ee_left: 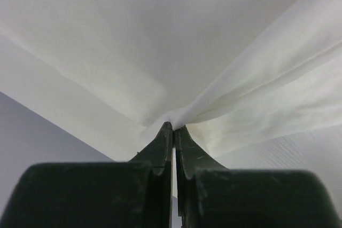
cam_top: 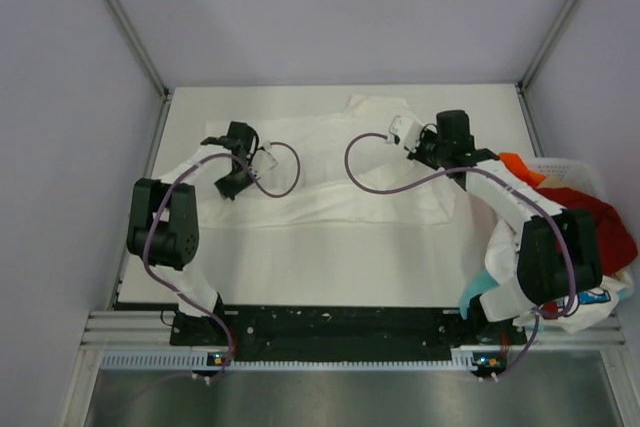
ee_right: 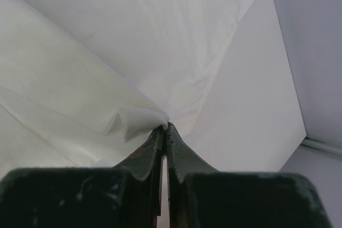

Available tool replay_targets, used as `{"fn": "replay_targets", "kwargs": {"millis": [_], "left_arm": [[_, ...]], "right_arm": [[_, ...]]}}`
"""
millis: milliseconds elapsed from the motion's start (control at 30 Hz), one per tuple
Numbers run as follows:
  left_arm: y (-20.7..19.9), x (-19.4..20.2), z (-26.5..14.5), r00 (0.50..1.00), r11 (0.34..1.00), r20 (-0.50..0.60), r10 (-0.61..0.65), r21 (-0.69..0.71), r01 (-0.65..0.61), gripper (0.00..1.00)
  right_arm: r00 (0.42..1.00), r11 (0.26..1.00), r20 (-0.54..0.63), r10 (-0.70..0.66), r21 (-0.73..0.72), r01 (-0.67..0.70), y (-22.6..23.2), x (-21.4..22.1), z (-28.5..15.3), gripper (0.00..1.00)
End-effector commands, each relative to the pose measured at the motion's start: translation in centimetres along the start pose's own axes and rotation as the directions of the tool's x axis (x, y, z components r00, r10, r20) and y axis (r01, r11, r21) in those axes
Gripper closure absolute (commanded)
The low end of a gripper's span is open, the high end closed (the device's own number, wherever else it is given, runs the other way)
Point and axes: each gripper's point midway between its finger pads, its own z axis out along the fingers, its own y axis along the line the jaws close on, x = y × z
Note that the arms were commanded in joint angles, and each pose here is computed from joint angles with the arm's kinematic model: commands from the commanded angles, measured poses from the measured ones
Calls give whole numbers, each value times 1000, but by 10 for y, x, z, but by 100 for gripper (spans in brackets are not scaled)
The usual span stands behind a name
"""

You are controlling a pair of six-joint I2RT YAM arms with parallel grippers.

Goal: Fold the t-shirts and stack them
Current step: Fold the flattened tshirt in 1/3 of the way

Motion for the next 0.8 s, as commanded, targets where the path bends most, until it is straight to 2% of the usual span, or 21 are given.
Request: {"fn": "replay_targets", "kwargs": {"millis": [0,167,467,567,700,767], "left_arm": [[18,-24,-8,996,997,69,-62,-34,64,100],[24,-29,-3,995,996,55,-79,-40,81,100],[46,-30,0,996,987,2,-89,-132,88,99],[59,-33,5,996,978,1,-89,-191,88,80],[99,-46,2,994,930,25,-105,-351,107,70],[122,-53,0,989,907,61,-133,-394,146,67]], "right_arm": [[997,998,54,-54,47,51,-32,-13,10,100],[998,999,37,-41,9,41,-26,-8,25,100],[999,999,-38,-26,-20,25,-17,15,41,100],[998,1000,-59,1,-8,-1,-21,19,50,100],[990,994,-99,103,47,-99,-33,28,71,100],[980,983,-104,170,91,-161,-46,28,85,89]]}}
